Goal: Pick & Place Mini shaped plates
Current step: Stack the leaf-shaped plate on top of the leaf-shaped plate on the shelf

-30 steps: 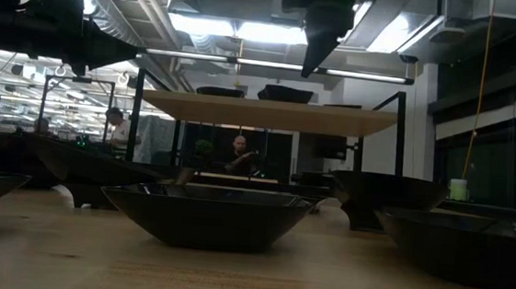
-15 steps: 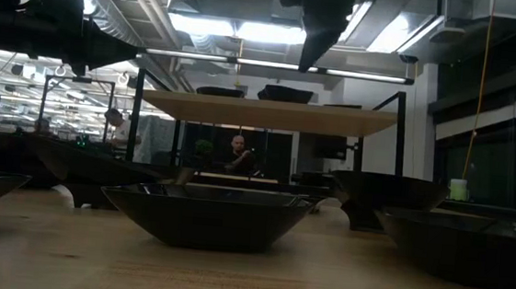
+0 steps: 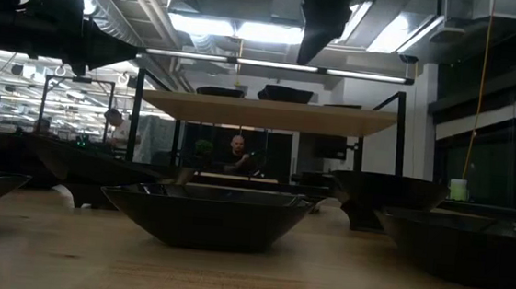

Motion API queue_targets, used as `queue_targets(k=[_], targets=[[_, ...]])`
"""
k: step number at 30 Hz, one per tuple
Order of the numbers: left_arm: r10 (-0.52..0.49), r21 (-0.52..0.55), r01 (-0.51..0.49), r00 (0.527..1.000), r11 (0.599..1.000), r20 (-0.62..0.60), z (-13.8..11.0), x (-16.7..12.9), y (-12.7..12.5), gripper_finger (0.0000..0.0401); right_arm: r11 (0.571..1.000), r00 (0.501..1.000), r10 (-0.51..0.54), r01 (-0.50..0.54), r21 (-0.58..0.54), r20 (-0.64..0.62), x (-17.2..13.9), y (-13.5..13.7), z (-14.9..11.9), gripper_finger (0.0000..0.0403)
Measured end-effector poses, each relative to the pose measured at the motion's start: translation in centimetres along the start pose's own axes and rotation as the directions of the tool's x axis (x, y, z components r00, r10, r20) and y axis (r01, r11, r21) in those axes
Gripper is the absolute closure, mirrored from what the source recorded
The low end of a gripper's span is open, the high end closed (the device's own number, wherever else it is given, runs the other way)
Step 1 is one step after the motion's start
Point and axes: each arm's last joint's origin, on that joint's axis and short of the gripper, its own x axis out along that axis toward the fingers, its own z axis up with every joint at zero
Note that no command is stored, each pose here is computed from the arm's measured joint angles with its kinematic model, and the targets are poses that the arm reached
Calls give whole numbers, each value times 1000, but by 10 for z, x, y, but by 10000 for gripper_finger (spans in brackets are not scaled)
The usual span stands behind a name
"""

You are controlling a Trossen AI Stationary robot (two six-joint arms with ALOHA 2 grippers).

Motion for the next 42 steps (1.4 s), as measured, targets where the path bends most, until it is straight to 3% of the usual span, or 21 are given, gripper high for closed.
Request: queue_targets(k=[5, 10, 17, 25, 35, 42], targets=[[0, 0, 0, 1000, 1000, 0, 0, 0, 0, 315, 998, 998, 49, -48, 28, -36, 0, 1, -3, 366], [0, -1, 0, 1000, 1000, 0, 0, 0, 0, 315, 984, 986, 156, -160, -74, -61, -2, 9, -6, 366], [0, 0, 0, 1000, 1000, 0, 0, 0, 0, 315, 969, 983, 169, -178, -171, -66, -7, 23, -8, 366], [0, 0, 0, 1000, 1000, 0, 0, 0, 0, 315, 969, 979, 161, -180, -171, -123, -26, 42, -23, 366], [0, 0, 0, 1000, 1000, 0, 0, 0, 0, 315, 948, 984, 165, -175, -267, -60, -66, 83, -44, 366], [0, 0, 0, 1000, 1000, 0, 0, 0, 0, 315, 930, 986, 165, -158, -331, -9, -76, 107, -52, 366]])
